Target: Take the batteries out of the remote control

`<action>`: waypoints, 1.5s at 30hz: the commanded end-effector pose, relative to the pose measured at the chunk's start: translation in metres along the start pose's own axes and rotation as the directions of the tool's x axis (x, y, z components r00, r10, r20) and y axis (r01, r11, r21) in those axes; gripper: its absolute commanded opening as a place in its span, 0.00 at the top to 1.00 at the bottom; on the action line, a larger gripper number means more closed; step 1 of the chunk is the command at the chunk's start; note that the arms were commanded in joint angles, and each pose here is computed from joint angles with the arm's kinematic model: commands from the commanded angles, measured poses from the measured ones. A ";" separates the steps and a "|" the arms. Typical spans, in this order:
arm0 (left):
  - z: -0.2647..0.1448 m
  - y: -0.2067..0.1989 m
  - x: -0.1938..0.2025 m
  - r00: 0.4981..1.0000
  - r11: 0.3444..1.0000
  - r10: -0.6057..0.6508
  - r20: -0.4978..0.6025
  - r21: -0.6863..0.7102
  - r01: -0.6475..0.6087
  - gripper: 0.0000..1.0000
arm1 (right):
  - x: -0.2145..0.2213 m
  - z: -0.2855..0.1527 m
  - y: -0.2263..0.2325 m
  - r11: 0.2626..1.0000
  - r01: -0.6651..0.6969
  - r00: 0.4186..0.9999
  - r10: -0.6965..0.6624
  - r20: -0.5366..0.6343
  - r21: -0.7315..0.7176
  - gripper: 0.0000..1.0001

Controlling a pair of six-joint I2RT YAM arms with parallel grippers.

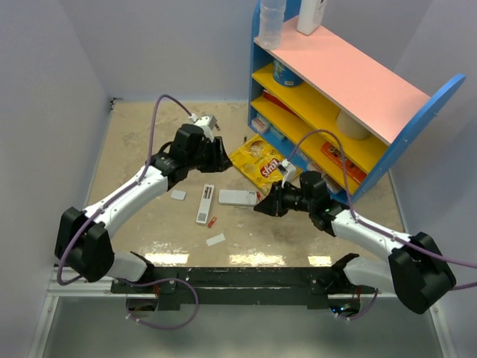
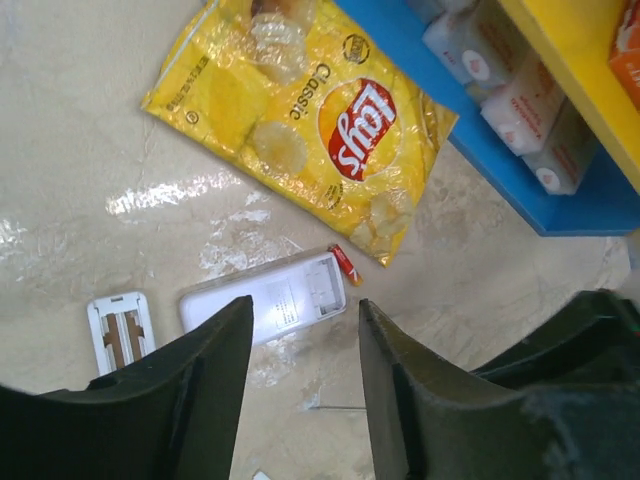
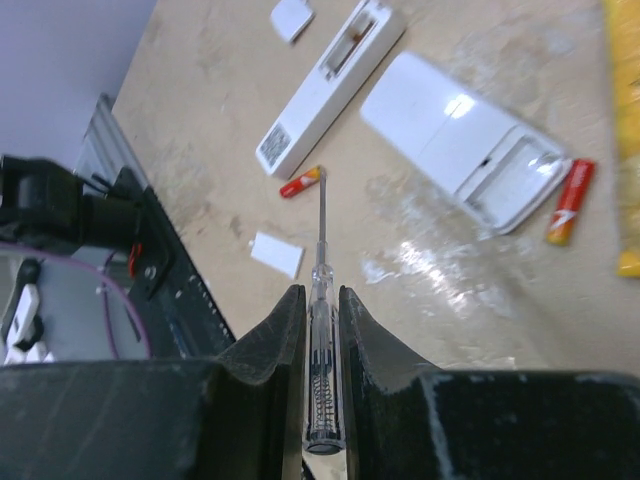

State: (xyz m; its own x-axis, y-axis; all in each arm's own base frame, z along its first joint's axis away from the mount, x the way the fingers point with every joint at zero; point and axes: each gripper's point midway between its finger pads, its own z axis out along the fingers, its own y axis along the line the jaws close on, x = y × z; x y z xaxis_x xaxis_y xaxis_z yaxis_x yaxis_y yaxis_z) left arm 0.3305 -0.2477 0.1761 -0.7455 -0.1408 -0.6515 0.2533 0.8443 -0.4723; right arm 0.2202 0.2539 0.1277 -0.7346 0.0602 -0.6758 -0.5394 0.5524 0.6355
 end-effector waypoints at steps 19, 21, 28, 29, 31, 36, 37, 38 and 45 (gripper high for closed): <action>-0.069 0.015 -0.031 0.960 0.988 0.147 0.240 -0.090 -0.129 0.14 | 0.057 0.037 -0.018 0.991 -0.123 0.990 0.119 -0.080 -0.044 0.76; -0.075 0.012 -0.033 0.955 0.987 0.152 0.256 -0.080 -0.136 0.15 | 0.057 0.039 -0.025 0.992 -0.122 0.990 0.121 -0.070 -0.015 0.70; -0.077 0.013 -0.025 0.957 0.988 0.153 0.246 -0.068 -0.141 0.16 | 0.037 0.037 -0.074 0.947 -0.114 0.993 0.120 -0.002 0.301 0.47; -0.078 0.013 -0.024 0.958 0.988 0.151 0.245 -0.065 -0.139 0.16 | 0.032 0.035 -0.076 0.941 -0.103 0.994 0.106 0.009 0.324 0.44; -0.078 0.012 -0.022 0.958 0.988 0.153 0.242 -0.062 -0.142 0.16 | 0.016 0.028 -0.076 0.930 -0.065 0.998 0.057 0.033 0.362 0.39; -0.085 0.008 -0.023 0.954 0.989 0.150 0.258 -0.039 -0.145 0.16 | -0.023 0.011 -0.052 0.929 0.073 0.995 -0.090 0.031 0.363 0.15; -0.086 0.008 -0.023 0.954 0.989 0.147 0.260 -0.038 -0.142 0.17 | -0.036 0.003 -0.040 0.930 0.095 0.992 -0.117 0.041 0.356 0.01; -0.089 0.002 -0.022 0.954 0.989 0.145 0.263 -0.005 -0.149 0.17 | -0.039 -0.003 -0.036 0.926 0.112 0.991 -0.132 0.033 0.361 0.02; -0.107 -0.017 -0.018 0.960 0.982 0.151 0.236 0.077 -0.173 0.10 | -0.091 -0.066 0.022 0.922 0.183 0.953 -0.251 0.167 0.340 0.02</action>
State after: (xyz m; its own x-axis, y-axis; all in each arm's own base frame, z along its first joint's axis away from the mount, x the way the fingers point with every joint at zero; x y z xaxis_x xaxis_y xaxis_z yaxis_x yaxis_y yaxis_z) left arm 0.2833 -0.1995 0.2357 -0.5552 -0.1368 -0.8204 0.3605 0.8494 -0.3855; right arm 0.2558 0.2275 0.1805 -0.5806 0.0590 -0.8121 -0.4839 0.7771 0.4024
